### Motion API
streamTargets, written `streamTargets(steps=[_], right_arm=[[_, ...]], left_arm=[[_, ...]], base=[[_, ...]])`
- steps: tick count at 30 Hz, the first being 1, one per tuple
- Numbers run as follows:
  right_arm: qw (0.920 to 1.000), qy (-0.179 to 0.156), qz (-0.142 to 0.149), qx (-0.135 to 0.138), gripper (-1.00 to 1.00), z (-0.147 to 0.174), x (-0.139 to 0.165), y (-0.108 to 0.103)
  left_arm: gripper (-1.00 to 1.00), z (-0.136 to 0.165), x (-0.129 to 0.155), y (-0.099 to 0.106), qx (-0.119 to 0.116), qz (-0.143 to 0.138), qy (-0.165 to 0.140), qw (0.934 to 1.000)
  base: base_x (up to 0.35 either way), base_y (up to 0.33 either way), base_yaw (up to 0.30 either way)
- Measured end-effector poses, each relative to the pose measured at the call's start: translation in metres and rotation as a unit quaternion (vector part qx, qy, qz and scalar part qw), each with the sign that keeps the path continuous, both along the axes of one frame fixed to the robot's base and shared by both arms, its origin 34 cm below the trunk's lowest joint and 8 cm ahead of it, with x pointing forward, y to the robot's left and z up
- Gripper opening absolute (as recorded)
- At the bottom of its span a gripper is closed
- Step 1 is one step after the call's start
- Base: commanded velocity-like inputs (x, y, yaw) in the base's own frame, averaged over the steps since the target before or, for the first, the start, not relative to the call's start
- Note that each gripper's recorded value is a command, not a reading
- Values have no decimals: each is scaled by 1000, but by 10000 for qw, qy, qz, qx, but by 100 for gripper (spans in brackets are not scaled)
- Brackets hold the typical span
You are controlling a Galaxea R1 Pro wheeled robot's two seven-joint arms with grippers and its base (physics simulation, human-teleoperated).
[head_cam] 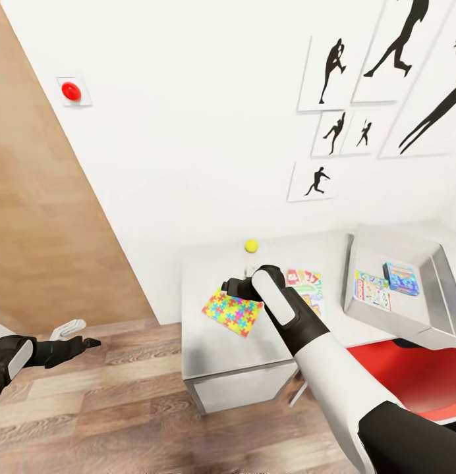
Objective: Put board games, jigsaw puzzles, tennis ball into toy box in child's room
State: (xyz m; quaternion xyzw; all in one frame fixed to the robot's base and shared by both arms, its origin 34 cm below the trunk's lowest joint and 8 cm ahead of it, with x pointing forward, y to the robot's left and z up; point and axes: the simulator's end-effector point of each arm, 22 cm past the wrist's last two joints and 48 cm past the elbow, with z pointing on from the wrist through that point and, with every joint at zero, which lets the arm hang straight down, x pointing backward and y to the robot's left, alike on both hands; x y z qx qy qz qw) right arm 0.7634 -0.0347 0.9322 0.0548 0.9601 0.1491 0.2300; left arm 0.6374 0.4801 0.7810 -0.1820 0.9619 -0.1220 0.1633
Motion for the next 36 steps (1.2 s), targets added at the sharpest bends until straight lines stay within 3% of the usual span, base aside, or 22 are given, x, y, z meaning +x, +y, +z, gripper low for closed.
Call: streamTargets(steps=[21,36], right_arm=[[9999,89,-74,-7,100,-17,1,-3],[9996,-32,-144,-225,100,-19,6,-13]], left_arm=[[100,-15,-7,0,-20,18,141,9999],[100,-15,-7,-1,-20,11,147,9999]], base=[[16,52,0],[2,36,0]])
